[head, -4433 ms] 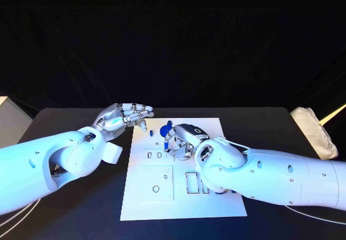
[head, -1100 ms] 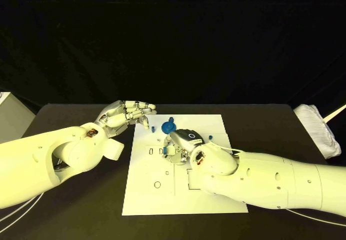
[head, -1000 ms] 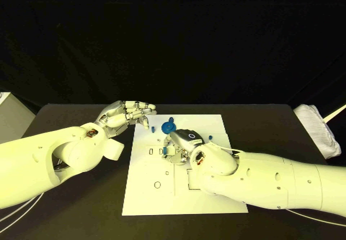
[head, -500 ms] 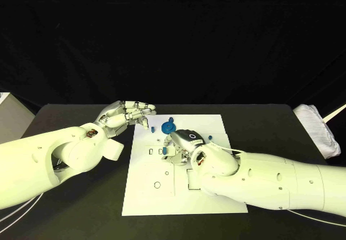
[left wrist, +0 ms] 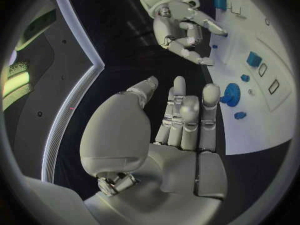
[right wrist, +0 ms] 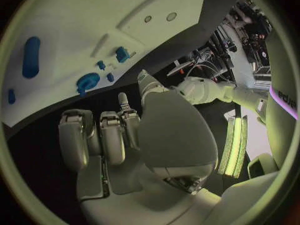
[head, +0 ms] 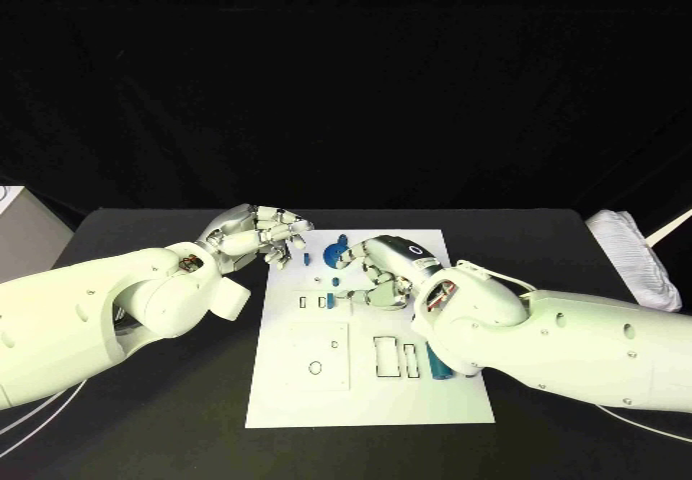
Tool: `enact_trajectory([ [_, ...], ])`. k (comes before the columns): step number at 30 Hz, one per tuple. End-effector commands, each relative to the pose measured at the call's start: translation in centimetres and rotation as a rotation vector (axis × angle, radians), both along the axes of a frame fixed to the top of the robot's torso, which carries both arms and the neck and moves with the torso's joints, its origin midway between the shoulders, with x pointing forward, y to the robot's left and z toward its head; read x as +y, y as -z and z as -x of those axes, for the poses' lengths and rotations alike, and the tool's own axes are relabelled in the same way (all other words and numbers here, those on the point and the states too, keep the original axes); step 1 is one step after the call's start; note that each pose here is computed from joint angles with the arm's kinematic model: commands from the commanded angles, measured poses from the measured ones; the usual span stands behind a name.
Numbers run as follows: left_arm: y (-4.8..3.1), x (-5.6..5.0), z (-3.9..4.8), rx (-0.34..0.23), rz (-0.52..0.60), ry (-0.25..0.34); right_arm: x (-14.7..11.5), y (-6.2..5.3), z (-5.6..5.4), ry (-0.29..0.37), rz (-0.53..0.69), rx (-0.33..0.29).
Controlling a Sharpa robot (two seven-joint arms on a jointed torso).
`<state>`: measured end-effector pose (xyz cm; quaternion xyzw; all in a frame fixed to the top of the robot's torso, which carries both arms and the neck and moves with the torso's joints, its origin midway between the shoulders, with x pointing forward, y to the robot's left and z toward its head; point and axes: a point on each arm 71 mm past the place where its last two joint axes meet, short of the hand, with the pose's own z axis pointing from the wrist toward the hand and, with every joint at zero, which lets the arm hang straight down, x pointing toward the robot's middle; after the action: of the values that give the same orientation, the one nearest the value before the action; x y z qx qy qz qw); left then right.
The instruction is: Assemble the parts on the task board
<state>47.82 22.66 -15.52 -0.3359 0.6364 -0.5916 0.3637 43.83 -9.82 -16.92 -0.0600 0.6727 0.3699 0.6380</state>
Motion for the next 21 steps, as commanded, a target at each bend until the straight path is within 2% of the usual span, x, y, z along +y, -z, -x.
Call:
enact_trajectory([
  [1,1.08,0.1,-0.19,0.061,-0.206,0.0,-1.0,-1.1,0.0,-0.076,-0.108,0.096],
  [5,1.64,0.1,-0.63,0.118,-0.361,0.017,-3.4,-2.4,-0.4,-0.051,-0.117,0.128],
  [11,2.17,-1.0,-1.56,0.188,-0.619,0.069,-6.4,-4.0,-1.1,0.013,-0.14,0.141],
  [17,2.57,-2.5,-2.57,0.221,-0.838,0.114,-8.4,-4.4,-2.0,0.076,-0.163,0.156],
  [21,2.8,-3.6,-3.11,0.215,-0.948,0.136,-9.2,-4.4,-2.5,0.109,-0.164,0.163],
])
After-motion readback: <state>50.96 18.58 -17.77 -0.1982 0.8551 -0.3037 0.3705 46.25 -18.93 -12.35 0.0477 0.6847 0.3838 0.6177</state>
